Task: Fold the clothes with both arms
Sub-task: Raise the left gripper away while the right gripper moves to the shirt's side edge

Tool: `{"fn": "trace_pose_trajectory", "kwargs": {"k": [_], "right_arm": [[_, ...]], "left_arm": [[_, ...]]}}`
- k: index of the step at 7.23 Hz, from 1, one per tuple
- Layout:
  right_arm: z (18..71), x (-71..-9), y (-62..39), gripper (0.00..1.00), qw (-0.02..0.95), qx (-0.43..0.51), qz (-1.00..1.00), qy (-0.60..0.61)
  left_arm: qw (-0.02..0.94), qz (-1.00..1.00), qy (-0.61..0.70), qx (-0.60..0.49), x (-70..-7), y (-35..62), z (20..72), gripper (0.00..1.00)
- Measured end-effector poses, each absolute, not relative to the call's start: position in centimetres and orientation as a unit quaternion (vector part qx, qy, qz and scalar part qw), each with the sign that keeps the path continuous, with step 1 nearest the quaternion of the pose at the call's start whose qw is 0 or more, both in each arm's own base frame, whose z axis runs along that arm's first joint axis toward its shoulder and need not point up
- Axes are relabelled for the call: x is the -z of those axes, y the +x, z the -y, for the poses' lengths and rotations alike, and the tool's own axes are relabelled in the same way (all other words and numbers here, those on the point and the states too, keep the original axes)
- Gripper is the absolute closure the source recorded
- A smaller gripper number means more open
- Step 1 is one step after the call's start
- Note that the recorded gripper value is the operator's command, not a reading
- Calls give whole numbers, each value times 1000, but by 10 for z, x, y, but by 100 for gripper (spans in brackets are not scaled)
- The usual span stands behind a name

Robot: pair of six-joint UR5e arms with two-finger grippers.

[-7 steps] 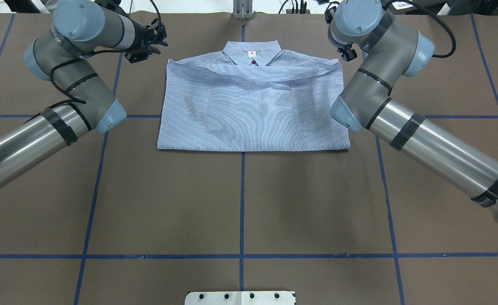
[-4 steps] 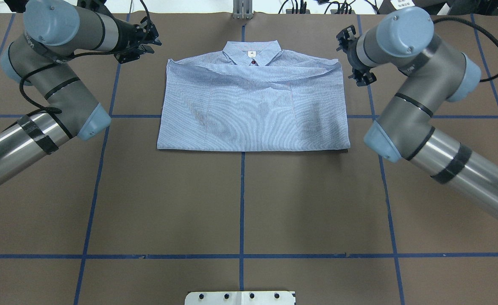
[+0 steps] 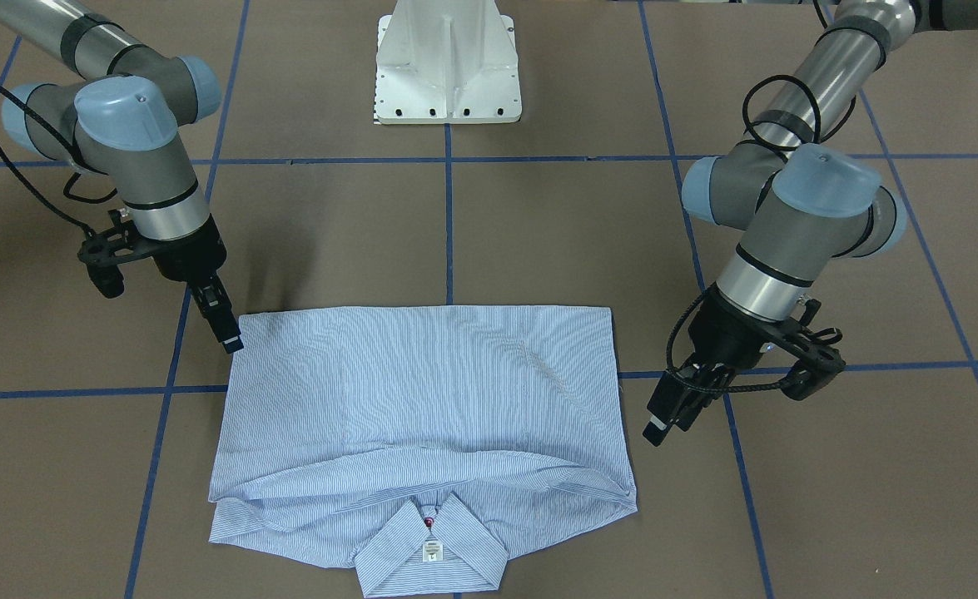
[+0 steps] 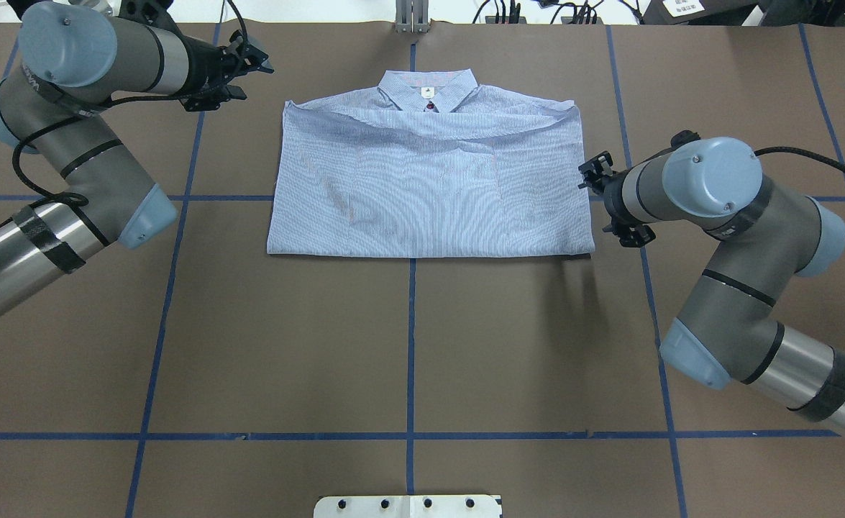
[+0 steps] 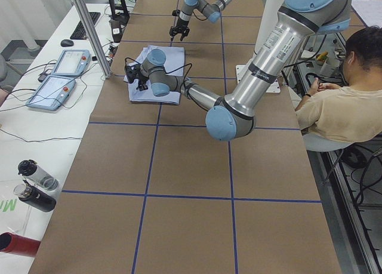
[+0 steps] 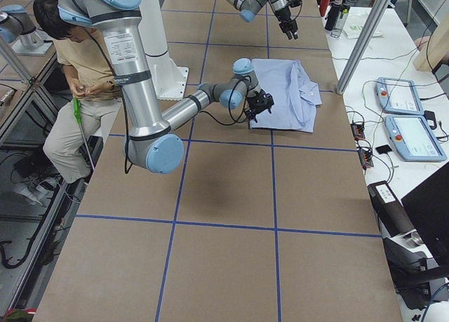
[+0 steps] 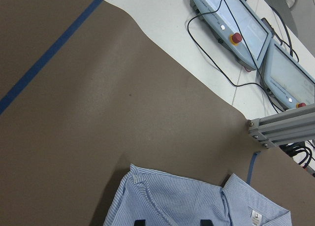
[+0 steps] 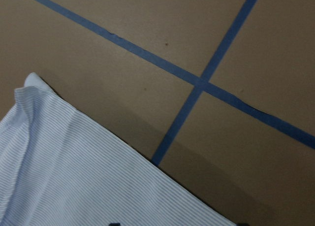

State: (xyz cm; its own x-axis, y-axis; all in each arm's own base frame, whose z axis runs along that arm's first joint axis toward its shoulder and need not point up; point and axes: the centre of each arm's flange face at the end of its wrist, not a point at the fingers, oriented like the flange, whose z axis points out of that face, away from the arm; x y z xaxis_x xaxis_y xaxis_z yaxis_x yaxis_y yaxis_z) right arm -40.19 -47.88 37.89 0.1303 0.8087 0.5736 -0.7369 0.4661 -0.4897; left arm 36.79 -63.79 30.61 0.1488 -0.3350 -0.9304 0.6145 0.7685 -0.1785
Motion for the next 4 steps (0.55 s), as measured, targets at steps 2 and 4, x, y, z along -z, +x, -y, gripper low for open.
{"fn": "trace_pose_trajectory", "kwargs": {"k": [2,4], "right_arm": [[466,-396,-422,18,760,-513,396,-54],[464,-406,-434,29,766,-512,385,-58]], "left_arm": [[746,-572,125,317,-303,367,636,27],[746,-572,125,317,-303,366,636,27]]}}
